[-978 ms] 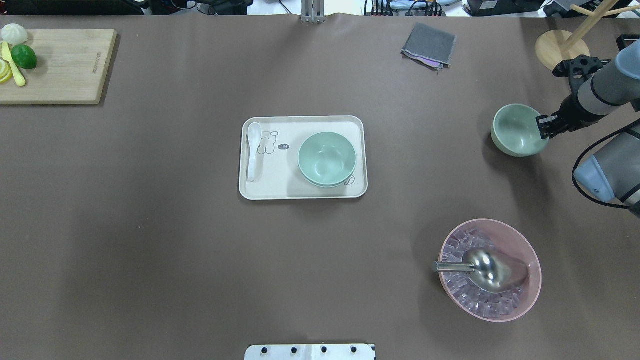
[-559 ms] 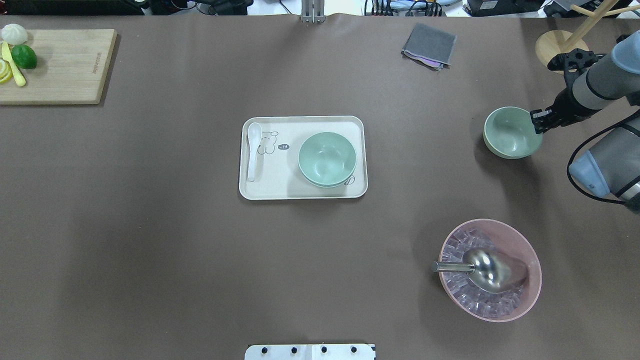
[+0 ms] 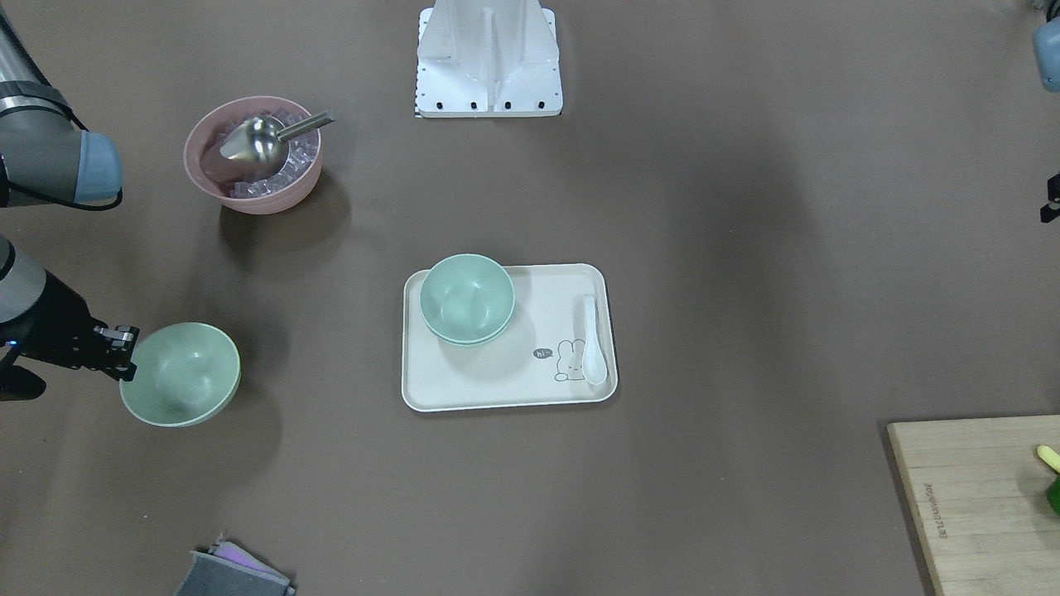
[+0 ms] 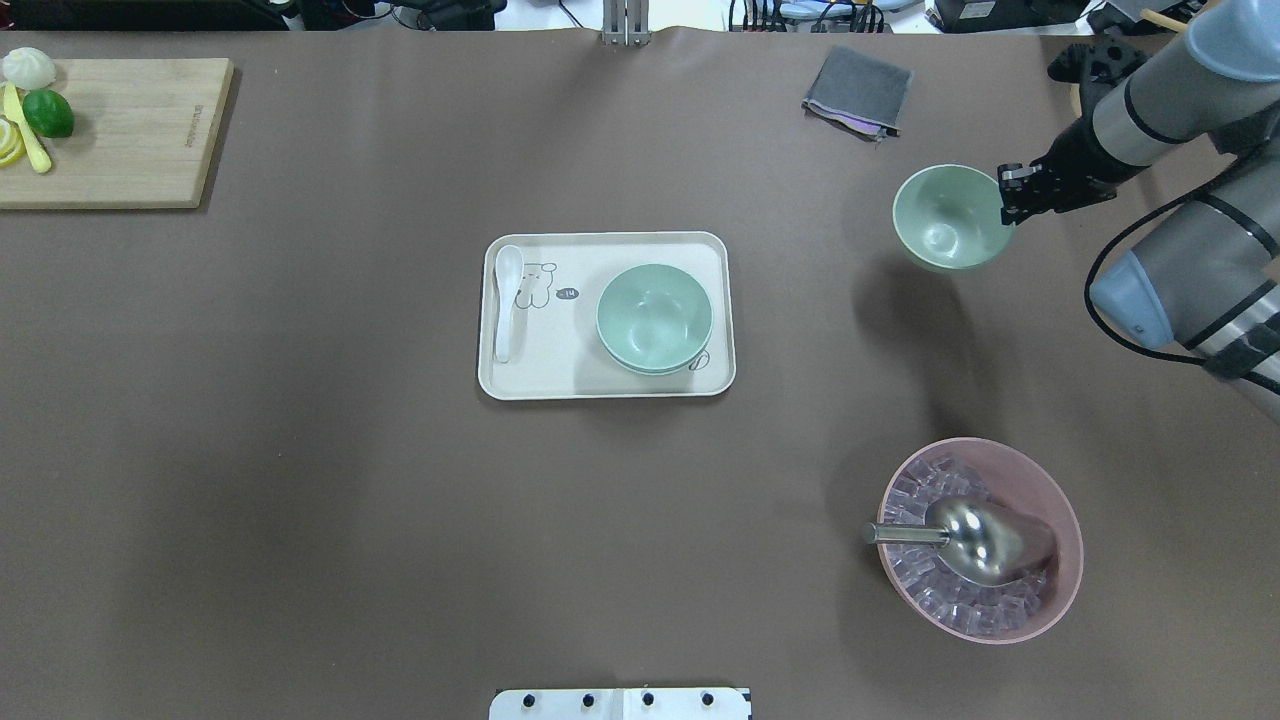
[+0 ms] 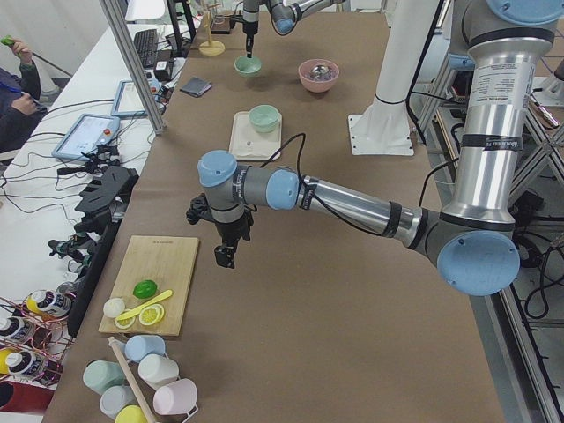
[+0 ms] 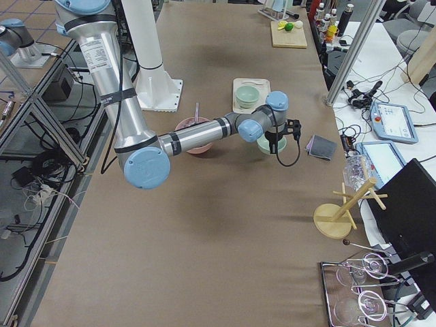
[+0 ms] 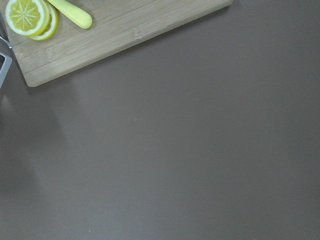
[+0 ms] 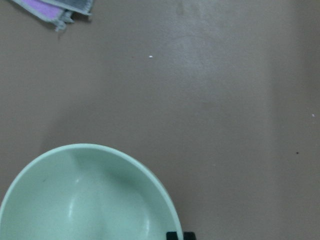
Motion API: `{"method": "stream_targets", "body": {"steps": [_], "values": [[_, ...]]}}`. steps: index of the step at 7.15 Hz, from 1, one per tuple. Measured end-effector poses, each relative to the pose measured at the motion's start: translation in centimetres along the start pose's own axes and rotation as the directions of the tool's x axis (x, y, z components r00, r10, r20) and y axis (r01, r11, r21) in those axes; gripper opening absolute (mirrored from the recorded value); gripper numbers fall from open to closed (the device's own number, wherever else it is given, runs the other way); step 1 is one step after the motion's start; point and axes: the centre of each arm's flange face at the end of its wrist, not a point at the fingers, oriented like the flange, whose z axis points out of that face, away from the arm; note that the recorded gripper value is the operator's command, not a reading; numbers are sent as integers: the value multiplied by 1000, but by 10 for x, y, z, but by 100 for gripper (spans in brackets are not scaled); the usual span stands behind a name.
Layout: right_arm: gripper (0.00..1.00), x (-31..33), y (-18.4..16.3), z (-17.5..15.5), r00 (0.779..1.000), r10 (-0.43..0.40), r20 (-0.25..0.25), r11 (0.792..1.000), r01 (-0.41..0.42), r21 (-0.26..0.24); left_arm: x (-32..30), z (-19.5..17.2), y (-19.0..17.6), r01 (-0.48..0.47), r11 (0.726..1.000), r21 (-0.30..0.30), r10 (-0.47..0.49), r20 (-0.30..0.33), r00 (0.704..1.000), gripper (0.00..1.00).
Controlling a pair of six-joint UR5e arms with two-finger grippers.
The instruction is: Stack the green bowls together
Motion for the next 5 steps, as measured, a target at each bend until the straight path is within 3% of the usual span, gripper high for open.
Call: {"method": "stream_targets", "body": {"steps": [2, 5], "values": [[0, -84, 13, -13, 995, 96, 41, 995, -96, -24, -45, -9, 15, 42, 999, 11, -42, 5, 999, 98], [0, -204, 62, -10, 957, 277, 84, 961, -276, -22, -99, -4, 37, -19, 1000, -6, 19, -4, 1000, 98]]}}
